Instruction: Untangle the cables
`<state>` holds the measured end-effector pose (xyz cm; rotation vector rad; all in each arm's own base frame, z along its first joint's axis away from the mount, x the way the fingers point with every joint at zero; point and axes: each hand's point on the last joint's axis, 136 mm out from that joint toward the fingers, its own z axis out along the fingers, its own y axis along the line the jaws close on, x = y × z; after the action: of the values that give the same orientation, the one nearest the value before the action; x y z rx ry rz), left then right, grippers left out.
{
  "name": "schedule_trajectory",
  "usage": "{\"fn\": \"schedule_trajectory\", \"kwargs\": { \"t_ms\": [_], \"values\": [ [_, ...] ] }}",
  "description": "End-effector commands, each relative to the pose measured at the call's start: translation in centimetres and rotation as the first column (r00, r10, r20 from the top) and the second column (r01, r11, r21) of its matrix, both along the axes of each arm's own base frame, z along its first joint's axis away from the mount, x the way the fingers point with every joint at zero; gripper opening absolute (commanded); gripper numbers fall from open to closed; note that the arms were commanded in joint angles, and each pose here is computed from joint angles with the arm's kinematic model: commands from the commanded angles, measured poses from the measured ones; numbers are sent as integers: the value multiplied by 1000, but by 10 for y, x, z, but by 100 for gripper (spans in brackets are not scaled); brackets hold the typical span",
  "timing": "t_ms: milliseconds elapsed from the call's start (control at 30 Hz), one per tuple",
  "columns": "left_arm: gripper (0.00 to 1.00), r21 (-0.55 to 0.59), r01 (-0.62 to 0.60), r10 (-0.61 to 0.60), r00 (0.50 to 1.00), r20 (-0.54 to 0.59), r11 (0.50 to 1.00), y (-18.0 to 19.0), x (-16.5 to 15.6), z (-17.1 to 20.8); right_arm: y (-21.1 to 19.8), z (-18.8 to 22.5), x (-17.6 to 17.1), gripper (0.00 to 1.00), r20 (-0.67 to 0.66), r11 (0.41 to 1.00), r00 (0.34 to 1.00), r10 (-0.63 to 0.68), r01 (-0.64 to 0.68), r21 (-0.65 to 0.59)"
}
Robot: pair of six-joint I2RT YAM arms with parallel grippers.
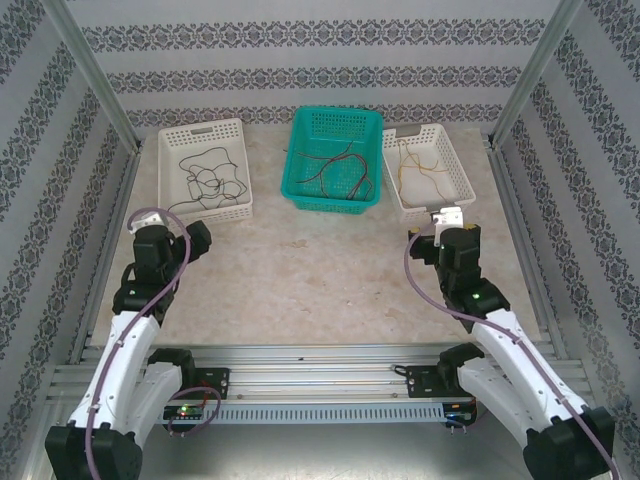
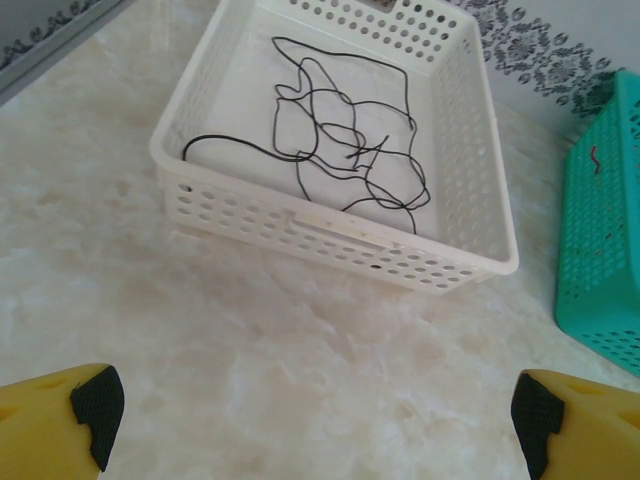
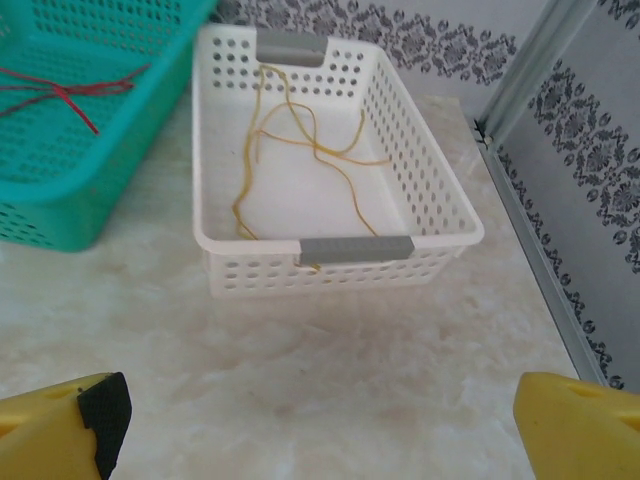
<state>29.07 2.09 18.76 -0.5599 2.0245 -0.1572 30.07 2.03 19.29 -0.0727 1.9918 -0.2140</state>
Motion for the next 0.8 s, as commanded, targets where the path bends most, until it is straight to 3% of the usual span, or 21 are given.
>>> {"fn": "schedule_trajectory", "kwargs": {
  "t_ms": [0,300,467,667,767],
  "values": [
    [100,41,71,-75,992,105,997,-11,13,16,1,12,21,98,112,1000,994,8,-10,14],
    [100,162,55,-65,996,53,985,-5,9,-3,-14,-60,49,98,163,991,986,-35,13,137],
    [100,189,73,-80,996,31,979,-6,10,-15,-2,-61,66,98,187,990,980,64,-86,111],
    [100,207,132,-139,990,20,969,-14,17,-33,-15,-81,74,98,256,986,966,25,-66,155],
    [100,211,142,-149,989,18,967,-15,23,-40,-16,-85,83,98,174,986,984,25,-53,158]
  ]
}}
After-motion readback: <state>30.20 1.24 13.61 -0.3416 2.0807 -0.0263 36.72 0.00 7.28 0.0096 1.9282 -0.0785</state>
